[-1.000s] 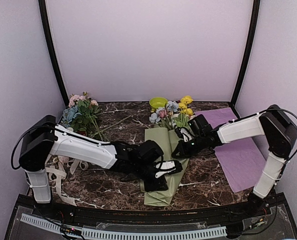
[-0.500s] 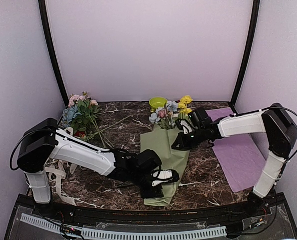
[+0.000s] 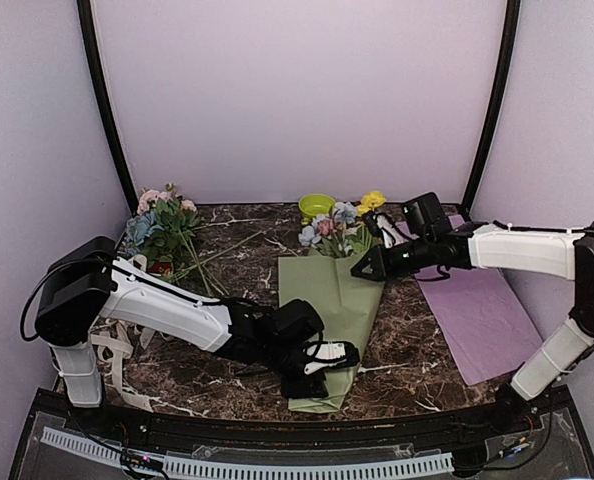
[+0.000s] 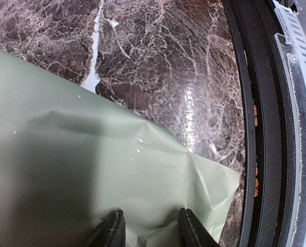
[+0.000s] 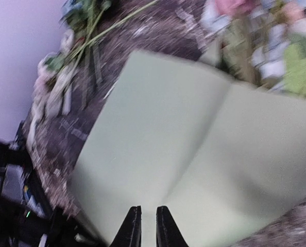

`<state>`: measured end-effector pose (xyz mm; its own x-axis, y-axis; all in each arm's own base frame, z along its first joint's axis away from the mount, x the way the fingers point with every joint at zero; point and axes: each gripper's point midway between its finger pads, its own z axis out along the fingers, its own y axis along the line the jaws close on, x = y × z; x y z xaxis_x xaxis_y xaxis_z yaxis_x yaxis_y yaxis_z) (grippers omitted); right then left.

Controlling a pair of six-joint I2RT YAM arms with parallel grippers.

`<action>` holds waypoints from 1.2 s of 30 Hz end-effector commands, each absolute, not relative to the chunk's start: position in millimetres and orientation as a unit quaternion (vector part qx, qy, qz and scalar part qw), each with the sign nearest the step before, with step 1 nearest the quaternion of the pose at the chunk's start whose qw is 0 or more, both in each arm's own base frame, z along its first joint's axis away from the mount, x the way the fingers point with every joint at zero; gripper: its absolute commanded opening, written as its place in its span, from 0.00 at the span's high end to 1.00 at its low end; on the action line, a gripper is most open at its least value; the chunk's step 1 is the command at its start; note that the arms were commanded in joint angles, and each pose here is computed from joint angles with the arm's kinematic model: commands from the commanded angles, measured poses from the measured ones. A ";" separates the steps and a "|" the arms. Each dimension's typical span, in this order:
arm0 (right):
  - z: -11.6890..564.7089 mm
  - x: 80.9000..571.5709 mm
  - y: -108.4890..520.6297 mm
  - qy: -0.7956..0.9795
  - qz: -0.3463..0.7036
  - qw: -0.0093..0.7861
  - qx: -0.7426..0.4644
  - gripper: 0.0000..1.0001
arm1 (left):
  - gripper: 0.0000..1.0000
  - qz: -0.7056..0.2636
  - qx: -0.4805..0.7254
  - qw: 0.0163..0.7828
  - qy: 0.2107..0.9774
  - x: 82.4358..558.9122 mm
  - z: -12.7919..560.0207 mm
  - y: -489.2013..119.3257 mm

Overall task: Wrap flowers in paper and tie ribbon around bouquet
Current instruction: Press the fold line of the folded bouquet.

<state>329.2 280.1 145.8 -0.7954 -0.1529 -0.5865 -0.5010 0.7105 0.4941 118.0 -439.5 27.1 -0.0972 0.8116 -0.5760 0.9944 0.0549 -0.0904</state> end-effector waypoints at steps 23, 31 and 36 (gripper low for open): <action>15.7 358.3 234.0 0.898 0.394 0.194 -0.010 1.00 | 0.64 -0.284 0.647 0.121 0.697 100.3 8.8 -428.1; 4.3 419.1 191.7 0.898 0.380 0.209 0.078 1.00 | 0.64 -0.284 0.645 0.118 0.699 101.4 8.4 -426.8; 19.6 450.2 181.9 0.902 0.357 0.232 0.071 1.00 | 0.64 -0.283 0.645 0.116 0.700 101.8 8.3 -426.2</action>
